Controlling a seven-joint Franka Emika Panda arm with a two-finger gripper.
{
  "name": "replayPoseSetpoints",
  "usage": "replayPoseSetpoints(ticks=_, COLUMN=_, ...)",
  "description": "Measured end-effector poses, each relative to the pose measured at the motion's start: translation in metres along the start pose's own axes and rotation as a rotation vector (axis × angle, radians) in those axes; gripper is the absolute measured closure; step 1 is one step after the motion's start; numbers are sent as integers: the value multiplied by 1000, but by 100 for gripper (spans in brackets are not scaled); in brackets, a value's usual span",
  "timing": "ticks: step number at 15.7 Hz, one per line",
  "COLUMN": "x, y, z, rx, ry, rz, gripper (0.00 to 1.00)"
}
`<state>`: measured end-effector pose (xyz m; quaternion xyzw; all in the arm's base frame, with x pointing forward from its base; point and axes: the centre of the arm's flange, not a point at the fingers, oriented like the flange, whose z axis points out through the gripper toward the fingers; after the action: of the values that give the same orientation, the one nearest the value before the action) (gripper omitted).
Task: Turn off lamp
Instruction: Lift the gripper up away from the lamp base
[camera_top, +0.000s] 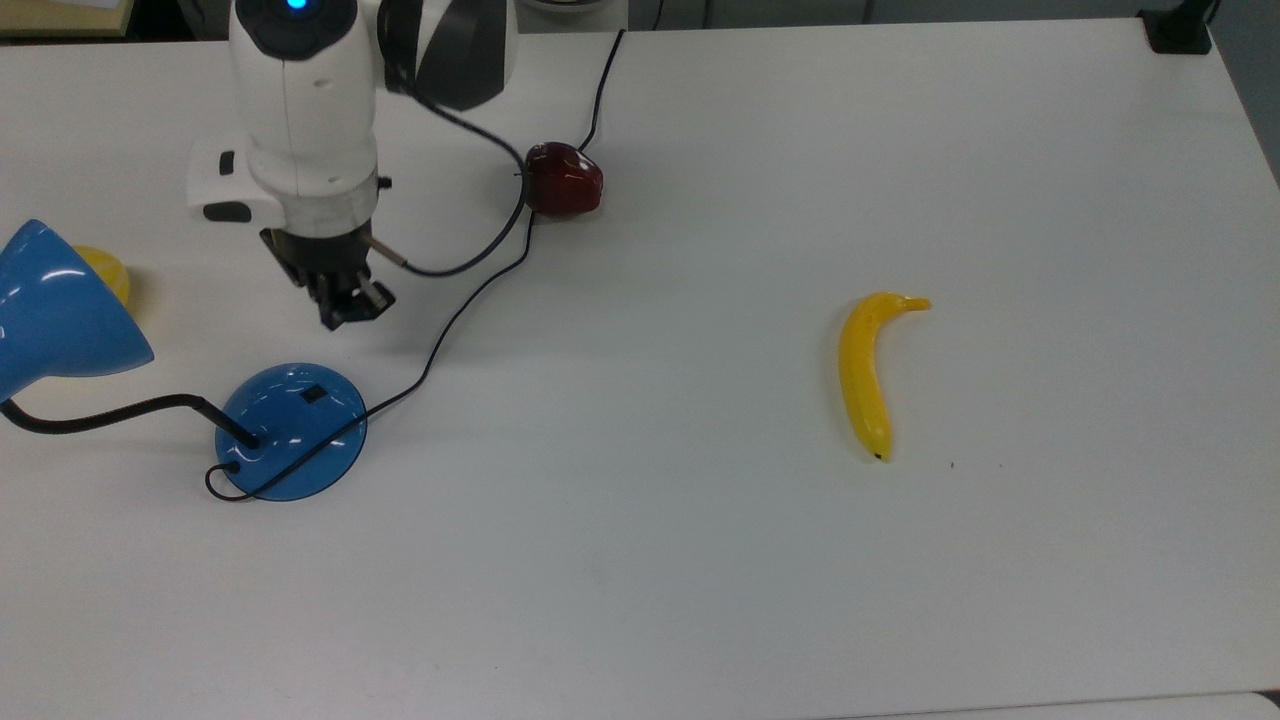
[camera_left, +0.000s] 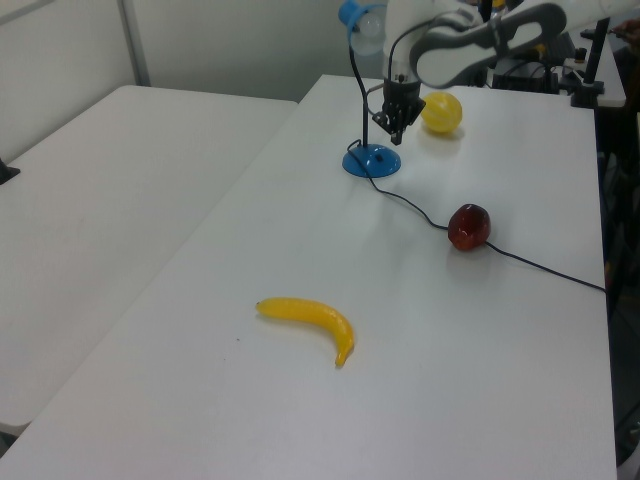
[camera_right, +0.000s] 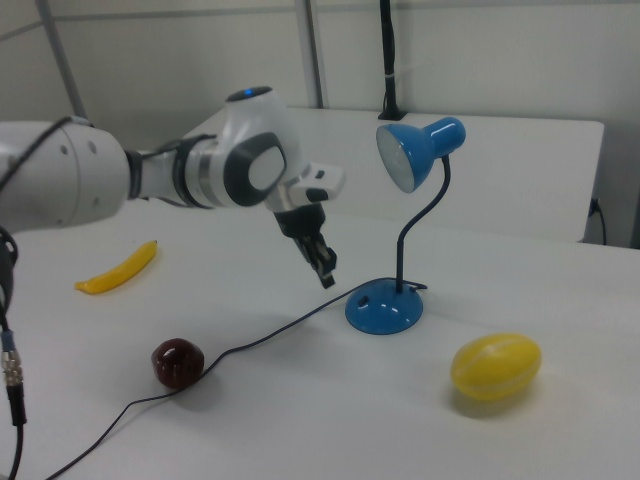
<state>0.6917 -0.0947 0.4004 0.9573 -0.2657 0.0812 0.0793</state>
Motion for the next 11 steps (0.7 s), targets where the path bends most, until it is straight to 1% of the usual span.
replayPoseSetpoints(ticks=6, x=-42, y=-2, z=-88, rx=89, ry=-201, rz=-236, gripper=99)
replayPoseSetpoints(ticks=9, x=-66, y=2, z=-133, rx=136, ry=-266, rz=-320, gripper=99)
replayPoseSetpoints(ticks=10, x=-73, y=3, z=-146, rx=152, ry=-281, rz=-341, gripper=98)
replayPoseSetpoints(ticks=11, x=-79, y=7, z=-160, rx=164, ry=-294, rz=-363, gripper=91)
